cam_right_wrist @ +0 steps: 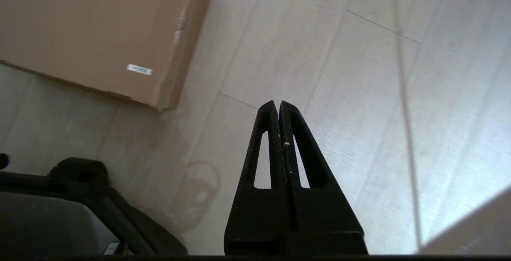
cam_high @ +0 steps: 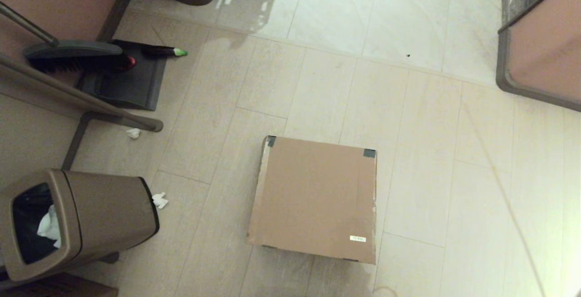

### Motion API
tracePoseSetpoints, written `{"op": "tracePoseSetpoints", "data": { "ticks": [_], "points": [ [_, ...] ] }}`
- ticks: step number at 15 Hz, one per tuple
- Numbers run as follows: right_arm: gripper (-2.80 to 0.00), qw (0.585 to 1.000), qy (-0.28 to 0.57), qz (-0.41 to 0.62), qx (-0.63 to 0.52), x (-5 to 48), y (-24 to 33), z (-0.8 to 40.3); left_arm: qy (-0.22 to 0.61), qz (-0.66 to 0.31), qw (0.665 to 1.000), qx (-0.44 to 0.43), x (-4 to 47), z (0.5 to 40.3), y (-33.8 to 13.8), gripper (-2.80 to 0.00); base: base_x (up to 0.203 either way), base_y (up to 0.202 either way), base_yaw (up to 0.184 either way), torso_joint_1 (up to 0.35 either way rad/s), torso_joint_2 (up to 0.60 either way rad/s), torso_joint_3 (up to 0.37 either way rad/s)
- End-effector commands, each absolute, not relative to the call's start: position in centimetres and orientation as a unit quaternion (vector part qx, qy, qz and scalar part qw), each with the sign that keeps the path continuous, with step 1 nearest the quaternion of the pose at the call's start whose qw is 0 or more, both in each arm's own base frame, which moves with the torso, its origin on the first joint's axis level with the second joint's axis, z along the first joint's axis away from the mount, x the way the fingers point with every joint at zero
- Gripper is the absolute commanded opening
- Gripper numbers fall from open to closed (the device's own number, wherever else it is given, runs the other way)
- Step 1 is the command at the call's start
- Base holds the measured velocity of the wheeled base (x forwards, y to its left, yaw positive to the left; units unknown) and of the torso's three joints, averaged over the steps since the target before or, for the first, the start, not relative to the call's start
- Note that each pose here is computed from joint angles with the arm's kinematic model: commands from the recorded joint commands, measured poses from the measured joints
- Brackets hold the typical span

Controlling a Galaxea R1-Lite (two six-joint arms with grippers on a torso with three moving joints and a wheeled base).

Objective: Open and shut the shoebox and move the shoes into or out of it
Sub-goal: Open the shoe box

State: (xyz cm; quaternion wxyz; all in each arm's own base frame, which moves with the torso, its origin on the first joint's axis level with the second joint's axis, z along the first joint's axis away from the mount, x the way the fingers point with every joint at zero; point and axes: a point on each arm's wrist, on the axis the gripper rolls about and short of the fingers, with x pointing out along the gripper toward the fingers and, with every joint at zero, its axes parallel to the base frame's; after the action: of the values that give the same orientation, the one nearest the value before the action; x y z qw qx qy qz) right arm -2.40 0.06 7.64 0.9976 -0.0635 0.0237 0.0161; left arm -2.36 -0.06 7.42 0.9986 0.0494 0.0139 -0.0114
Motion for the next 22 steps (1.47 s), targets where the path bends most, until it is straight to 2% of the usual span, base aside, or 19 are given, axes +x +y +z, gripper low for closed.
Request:
{"op": "tracePoseSetpoints", "data": {
  "ticks": [1, 4, 6, 8, 10, 12, 16, 18, 22],
  "points": [
    [-2.80, 0.998, 0.019, 0.008, -0.066, -2.7, 0.0, 9.1, -0.001, -0.015, 0.999, 0.041, -2.7, 8.6, -0.1, -2.80, 0.000, 0.000, 0.000, 0.000, 0.00, 0.000],
    [-2.80, 0.995, 0.063, 0.008, -0.070, -1.9, 0.0, 14.5, 0.014, -0.023, 0.999, 0.033, -1.9, 13.0, -0.1, -2.80, 0.000, 0.000, 0.000, 0.000, 0.00, 0.000],
    [-2.80, 0.988, 0.146, 0.010, -0.052, 1.5, 0.0, 17.2, 0.082, -0.023, 0.996, 0.001, 1.1, 16.3, -0.1, -2.80, 0.000, 0.000, 0.000, 0.000, 0.00, 0.000],
    [-2.80, 0.969, 0.247, 0.009, -0.023, 6.0, 0.0, 17.5, 0.179, -0.020, 0.982, -0.050, 5.6, 17.2, -0.1, -2.80, 0.000, 0.000, 0.000, 0.000, 0.00, 0.000],
    [-2.80, 0.940, 0.342, 0.015, 0.009, 10.1, 0.1, 16.1, 0.281, -0.031, 0.955, -0.095, 9.4, 15.2, -0.3, -2.80, 0.000, 0.000, 0.000, 0.000, 0.00, 0.000],
    [-2.80, 0.915, 0.400, 0.032, 0.035, 13.7, 0.2, 13.6, 0.361, -0.053, 0.922, -0.131, 12.3, 12.2, -0.5, -2.80, 0.000, 0.000, 0.000, 0.000, 0.00, 0.000],
    [-2.80, 0.908, 0.398, 0.107, 0.073, 19.2, 1.1, 8.2, 0.426, -0.066, 0.886, -0.173, 18.1, 7.0, -0.7, -2.80, 0.000, 0.000, 0.000, 0.000, 0.00, 0.000],
    [-2.80, 0.908, 0.389, 0.133, 0.079, 21.5, 1.6, 4.8, 0.421, -0.074, 0.887, -0.177, 21.5, 3.7, -0.9, -2.80, 0.000, 0.000, 0.000, 0.000, 0.00, 0.000],
    [-2.80, 0.921, 0.357, 0.143, 0.064, 24.7, 2.7, -2.1, 0.341, -0.085, 0.928, -0.124, 26.9, -2.7, -2.4, -2.80, 0.000, 0.000, 0.000, 0.000, 0.00, 0.000]
  ]
}}
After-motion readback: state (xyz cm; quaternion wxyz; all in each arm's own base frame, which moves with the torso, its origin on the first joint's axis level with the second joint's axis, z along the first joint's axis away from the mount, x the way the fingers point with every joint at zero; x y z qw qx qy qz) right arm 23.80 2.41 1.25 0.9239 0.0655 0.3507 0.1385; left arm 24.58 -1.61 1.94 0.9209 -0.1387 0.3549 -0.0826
